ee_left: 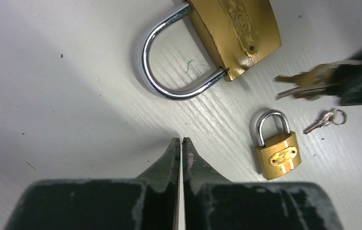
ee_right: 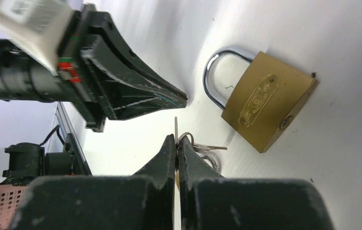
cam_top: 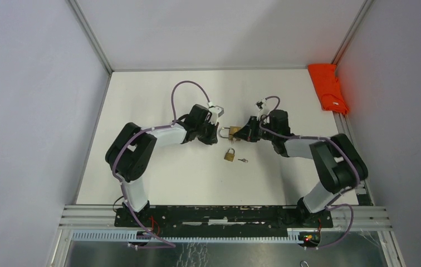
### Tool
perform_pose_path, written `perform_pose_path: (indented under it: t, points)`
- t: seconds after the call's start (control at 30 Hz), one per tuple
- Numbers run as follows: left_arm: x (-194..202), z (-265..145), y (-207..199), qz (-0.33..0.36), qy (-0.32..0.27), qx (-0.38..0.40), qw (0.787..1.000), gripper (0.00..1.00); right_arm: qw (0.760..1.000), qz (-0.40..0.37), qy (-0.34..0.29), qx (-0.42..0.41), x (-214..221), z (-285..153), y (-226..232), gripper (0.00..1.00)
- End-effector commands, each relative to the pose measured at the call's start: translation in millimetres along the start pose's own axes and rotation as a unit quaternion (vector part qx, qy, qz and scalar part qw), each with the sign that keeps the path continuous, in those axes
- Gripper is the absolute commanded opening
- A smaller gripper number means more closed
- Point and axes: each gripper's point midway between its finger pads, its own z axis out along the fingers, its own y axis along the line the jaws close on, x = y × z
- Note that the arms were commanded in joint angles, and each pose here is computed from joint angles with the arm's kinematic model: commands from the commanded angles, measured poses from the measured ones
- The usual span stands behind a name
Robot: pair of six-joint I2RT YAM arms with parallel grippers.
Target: Unlock with the key
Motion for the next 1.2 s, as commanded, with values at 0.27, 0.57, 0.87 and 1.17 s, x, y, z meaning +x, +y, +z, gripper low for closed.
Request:
perform_pose_path:
  t: [0.27,0.57,0.87,1.17]
  points:
    - [-115.2,-47.5,-47.3,-0.077,-0.095,-0.055,0.991,0.53,0.961,-0.148,-0.179,0.152,-117.8,-114.0,38.6,0.00]
    - [-86.6,7.6,-63.5,-0.089,0.008,-0.152,0.984,0.72,0.940,-0.177,-0.216,0.194,-135.9,-167.6,55.6,0.00]
    - [-61.6,6.8,-44.5,-0.098,0.029,-0.211,0.972,0.80,0.931,-0.183,-0.228,0.221,-137.6,-192.0,49.5,0.00]
    - [-56.6,25.2,-47.8,-0.096,0.039,-0.195,0.975,0.81,0.932,-0.182,-0.226,0.218,-132.1,-194.0,46.5,0.00]
